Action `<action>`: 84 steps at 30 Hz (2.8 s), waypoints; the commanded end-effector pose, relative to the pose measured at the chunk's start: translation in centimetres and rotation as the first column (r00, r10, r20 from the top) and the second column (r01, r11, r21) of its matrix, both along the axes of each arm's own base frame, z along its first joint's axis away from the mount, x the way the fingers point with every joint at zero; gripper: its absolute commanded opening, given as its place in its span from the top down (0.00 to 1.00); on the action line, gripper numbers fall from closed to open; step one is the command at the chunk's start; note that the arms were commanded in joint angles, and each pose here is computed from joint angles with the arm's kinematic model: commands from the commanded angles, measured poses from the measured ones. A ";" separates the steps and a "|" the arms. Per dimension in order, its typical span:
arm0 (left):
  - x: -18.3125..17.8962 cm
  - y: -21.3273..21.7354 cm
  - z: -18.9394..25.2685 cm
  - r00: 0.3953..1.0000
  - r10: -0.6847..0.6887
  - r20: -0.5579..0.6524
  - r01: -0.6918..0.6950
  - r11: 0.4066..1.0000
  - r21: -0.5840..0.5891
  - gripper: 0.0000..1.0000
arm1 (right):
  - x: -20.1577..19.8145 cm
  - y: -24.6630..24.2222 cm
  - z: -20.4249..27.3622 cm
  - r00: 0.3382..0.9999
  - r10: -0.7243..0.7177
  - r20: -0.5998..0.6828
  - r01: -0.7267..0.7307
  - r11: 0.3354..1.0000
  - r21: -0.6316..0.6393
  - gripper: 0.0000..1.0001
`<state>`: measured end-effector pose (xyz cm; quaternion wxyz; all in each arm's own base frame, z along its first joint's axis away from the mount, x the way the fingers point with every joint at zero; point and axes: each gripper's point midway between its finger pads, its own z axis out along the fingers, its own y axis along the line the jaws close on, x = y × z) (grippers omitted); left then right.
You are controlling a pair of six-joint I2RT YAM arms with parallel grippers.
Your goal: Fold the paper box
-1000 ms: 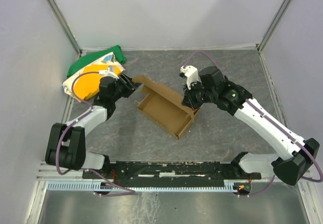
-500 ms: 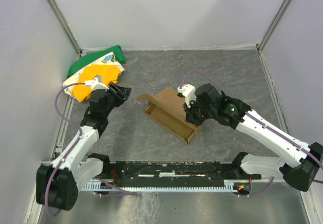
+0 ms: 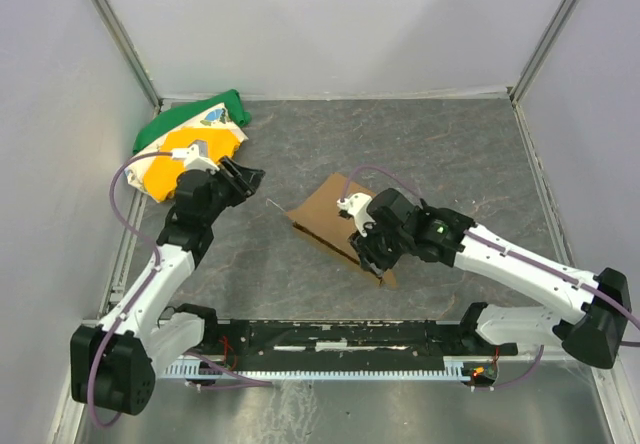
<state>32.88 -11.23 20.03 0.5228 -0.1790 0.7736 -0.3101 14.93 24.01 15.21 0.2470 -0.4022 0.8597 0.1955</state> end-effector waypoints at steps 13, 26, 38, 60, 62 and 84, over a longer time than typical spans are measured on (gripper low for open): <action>3.5 -6.4 4.4 0.964 -0.248 0.095 0.249 0.969 0.006 0.40 | 4.8 -5.2 4.1 0.777 -0.620 0.115 0.596 0.781 0.183 0.00; 2.9 -11.6 -4.8 0.880 -0.401 -0.254 0.453 0.870 0.195 0.39 | 7.0 -7.0 -2.0 0.459 -0.885 -0.077 0.889 0.455 0.055 0.00; -1.3 -13.4 -9.5 0.795 -0.508 -0.331 0.557 0.828 0.066 0.38 | 6.3 -6.0 -6.6 0.474 -0.864 -0.168 0.874 0.485 -0.032 0.00; -4.0 -15.5 -6.6 0.791 -0.565 -0.234 0.567 0.821 -0.067 0.39 | 14.6 -2.8 -2.6 0.620 -0.762 -0.186 0.783 0.616 0.083 0.00; -4.0 -15.6 -7.3 0.789 -0.561 -0.251 0.564 0.823 -0.068 0.39 | 15.9 -2.4 -2.1 0.635 -0.755 -0.166 0.772 0.630 0.090 0.00; -2.8 -9.1 -2.9 0.931 -0.330 -0.156 0.358 0.910 0.210 0.28 | 11.2 -10.8 -0.9 0.568 -0.822 -0.034 0.822 0.569 -0.021 0.00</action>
